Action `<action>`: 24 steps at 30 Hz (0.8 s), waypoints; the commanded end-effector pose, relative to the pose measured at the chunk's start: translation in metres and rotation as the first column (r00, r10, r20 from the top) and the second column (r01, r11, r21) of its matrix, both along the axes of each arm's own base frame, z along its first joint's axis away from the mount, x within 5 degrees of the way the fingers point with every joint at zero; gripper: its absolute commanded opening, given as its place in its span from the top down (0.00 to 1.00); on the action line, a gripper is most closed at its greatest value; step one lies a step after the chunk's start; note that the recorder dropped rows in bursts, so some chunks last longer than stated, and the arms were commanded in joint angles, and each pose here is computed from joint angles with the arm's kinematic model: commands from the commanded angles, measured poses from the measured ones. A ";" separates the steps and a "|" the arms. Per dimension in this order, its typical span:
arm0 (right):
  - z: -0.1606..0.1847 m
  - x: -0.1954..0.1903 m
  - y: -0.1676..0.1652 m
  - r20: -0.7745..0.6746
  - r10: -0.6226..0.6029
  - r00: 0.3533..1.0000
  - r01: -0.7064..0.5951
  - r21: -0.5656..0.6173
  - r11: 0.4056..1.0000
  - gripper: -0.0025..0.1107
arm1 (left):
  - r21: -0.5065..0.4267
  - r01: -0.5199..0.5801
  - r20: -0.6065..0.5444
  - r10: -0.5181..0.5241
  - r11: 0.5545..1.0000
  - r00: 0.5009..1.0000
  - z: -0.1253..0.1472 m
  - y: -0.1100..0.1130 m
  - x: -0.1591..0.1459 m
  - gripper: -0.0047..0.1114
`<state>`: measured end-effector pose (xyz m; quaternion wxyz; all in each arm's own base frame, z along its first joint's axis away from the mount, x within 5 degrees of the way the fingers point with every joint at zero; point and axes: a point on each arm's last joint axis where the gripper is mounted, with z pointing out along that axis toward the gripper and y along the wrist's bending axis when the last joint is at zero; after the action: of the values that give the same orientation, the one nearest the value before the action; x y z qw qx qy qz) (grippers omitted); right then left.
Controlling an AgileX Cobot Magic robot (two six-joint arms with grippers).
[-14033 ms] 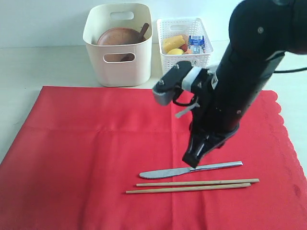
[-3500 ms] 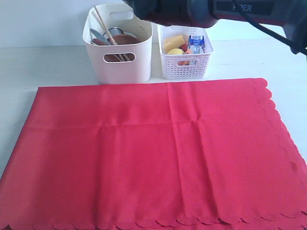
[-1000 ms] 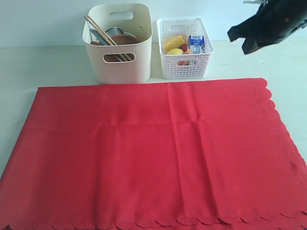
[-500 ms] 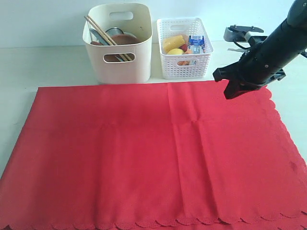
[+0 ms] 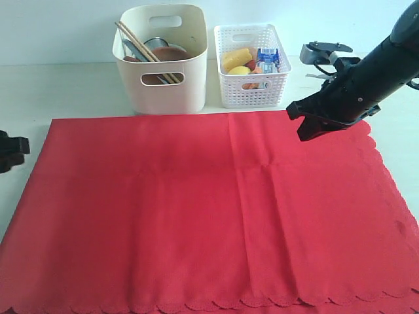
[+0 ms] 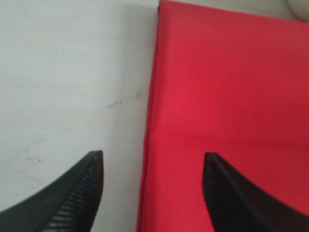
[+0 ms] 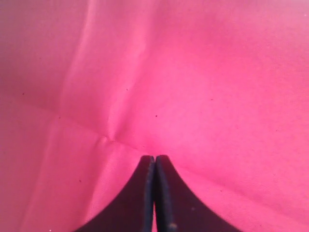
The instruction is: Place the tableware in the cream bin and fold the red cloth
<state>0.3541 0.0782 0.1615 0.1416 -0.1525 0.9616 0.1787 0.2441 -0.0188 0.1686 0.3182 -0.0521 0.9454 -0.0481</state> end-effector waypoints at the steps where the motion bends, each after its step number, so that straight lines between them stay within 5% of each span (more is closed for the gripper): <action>1: 0.000 0.000 0.000 0.012 0.008 1.000 -0.008 -0.001 1.000 0.98 | 0.030 0.073 -0.023 -0.072 0.997 0.997 -0.022 -0.013 0.010 0.41; 15: 0.000 0.000 0.000 0.010 0.009 1.000 -0.009 0.000 1.000 0.98 | 0.041 0.070 -0.136 -0.063 0.997 0.989 -0.066 -0.014 0.016 0.43; 18: 0.000 0.000 0.000 0.010 0.009 1.000 -0.009 0.000 1.000 0.98 | 0.041 0.070 -0.140 -0.063 0.997 0.988 -0.067 -0.014 0.016 0.58; 23: 0.000 0.000 0.000 0.010 0.009 1.000 -0.009 0.000 1.000 0.98 | 0.042 0.070 -0.141 -0.063 0.997 0.988 -0.067 -0.014 0.016 0.96; 24: 0.000 0.000 0.000 0.010 0.009 1.000 -0.009 0.000 1.000 0.98 | 0.042 0.070 -0.143 -0.063 0.997 0.988 -0.068 -0.014 0.016 0.96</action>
<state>0.3543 0.0782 0.1616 0.1434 -0.1552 0.9610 0.1786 0.2581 -0.0310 0.1015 0.2486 -0.0150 0.9680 -0.0311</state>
